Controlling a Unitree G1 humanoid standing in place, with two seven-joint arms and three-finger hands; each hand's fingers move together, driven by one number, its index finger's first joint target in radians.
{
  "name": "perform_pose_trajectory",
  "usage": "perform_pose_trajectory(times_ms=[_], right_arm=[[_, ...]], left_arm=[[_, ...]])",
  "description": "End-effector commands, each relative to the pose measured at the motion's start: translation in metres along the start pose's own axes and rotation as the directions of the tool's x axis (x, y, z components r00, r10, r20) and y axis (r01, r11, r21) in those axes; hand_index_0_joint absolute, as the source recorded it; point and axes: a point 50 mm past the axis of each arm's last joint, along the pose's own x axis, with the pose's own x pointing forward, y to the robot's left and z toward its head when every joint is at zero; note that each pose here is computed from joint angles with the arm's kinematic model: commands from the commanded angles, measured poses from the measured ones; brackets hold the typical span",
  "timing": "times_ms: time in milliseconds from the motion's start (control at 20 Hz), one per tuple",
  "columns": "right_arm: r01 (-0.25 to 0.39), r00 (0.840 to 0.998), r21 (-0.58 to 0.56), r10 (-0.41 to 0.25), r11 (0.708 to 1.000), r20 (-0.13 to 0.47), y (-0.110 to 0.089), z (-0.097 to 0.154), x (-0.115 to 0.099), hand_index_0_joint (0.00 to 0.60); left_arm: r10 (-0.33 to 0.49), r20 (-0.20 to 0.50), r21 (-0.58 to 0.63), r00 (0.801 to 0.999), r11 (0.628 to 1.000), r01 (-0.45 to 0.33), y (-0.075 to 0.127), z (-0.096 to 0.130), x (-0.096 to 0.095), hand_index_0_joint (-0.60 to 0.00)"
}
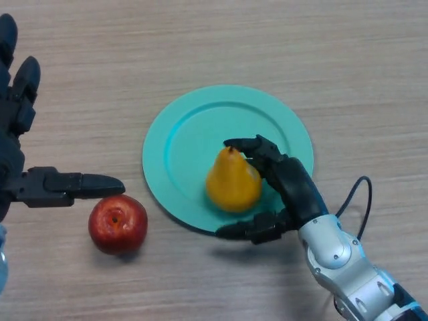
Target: Pick up the yellow pear and place it on the plate
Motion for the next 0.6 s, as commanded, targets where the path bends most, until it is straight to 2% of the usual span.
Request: perform_pose_trajectory(times_ms=[50,100,250,400,550,600], right_arm=[[0.072,0.966,0.059,-0.084,0.996,0.244,-0.028,0.045,0.007,0.000],[0.076,0.964,0.064,-0.090,0.995,0.252,-0.030,0.047,0.006,0.000],[0.122,0.935,0.087,-0.144,0.989,0.325,-0.054,0.068,-0.004,0.000],[0.123,0.930,0.049,-0.133,0.991,0.343,-0.067,0.070,-0.022,0.000],[0.127,0.923,0.033,-0.131,0.991,0.363,-0.081,0.075,-0.050,0.000],[0.116,0.925,0.042,-0.124,0.992,0.360,-0.084,0.077,-0.059,0.000]], left_arm=[[0.034,0.249,0.025,0.968,0.999,-0.042,0.009,0.034,0.002,0.000],[0.035,0.249,0.027,0.968,0.999,-0.043,0.009,0.034,0.002,0.000],[0.040,0.260,0.032,0.965,0.998,-0.050,0.009,0.034,0.004,0.000],[0.040,0.262,0.031,0.964,0.998,-0.050,0.009,0.031,0.005,0.000],[0.044,0.256,0.027,0.966,0.998,-0.053,0.010,0.027,0.006,0.000],[0.041,0.248,0.018,0.968,0.999,-0.047,0.010,0.026,0.006,0.000]])
